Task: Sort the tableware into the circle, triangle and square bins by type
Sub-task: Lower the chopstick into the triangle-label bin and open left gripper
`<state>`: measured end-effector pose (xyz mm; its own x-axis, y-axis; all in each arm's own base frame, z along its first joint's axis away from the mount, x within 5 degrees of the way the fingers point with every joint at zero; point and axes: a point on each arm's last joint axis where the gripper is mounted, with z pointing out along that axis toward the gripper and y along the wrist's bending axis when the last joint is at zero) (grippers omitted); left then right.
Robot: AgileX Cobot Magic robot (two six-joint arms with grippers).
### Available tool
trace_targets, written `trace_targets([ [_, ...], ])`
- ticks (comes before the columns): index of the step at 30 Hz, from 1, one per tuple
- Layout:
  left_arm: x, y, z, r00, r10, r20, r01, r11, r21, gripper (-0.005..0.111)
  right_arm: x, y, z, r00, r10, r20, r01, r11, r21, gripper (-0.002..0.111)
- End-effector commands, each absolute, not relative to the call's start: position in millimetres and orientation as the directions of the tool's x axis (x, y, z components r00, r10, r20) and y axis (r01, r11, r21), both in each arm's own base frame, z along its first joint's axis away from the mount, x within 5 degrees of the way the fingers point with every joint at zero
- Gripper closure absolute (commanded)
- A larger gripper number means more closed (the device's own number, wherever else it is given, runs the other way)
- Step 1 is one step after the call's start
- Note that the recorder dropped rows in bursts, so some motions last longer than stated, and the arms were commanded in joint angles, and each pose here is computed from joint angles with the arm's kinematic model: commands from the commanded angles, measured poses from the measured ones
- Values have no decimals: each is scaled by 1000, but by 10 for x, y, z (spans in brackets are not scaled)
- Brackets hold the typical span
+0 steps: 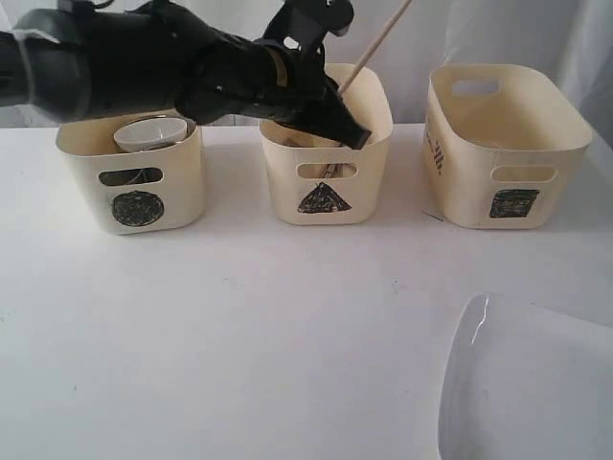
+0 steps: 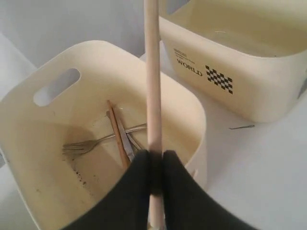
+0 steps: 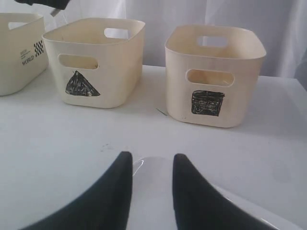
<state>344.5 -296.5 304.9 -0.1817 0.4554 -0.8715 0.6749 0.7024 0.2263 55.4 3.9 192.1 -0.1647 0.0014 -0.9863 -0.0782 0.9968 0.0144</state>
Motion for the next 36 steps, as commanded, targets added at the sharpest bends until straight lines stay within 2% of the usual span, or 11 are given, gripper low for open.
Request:
trace_targets([
  [1,3638,-3050,2961,-173,441,-881,665,712,226,107,553,32,1910,-157,-3,-988,-69,998,8,80],
  [14,3975,-2996,2727,-222,450,-865,629,744,225,107,553,32,1910,-157,-3,-988,-69,998,8,80],
  [16,3988,-2977,2725,-225,450,-864,626,747,225,102,553,32,1910,-157,-3,-988,-69,998,8,80],
  [21,4026,-2928,2729,-228,445,-866,617,754,225,71,553,32,1910,-157,-3,-988,-69,998,8,80],
  [23,4034,-2922,2735,-223,441,-870,615,756,225,63,553,32,1910,-157,-3,-988,-69,998,8,80],
  [29,4000,-2883,2768,-272,443,-854,607,768,205,62,553,32,1910,-157,-3,-988,-69,998,8,80],
  [36,3782,-2696,3115,-353,458,-816,585,788,189,62,553,32,1910,-157,-3,-988,-69,998,8,80],
])
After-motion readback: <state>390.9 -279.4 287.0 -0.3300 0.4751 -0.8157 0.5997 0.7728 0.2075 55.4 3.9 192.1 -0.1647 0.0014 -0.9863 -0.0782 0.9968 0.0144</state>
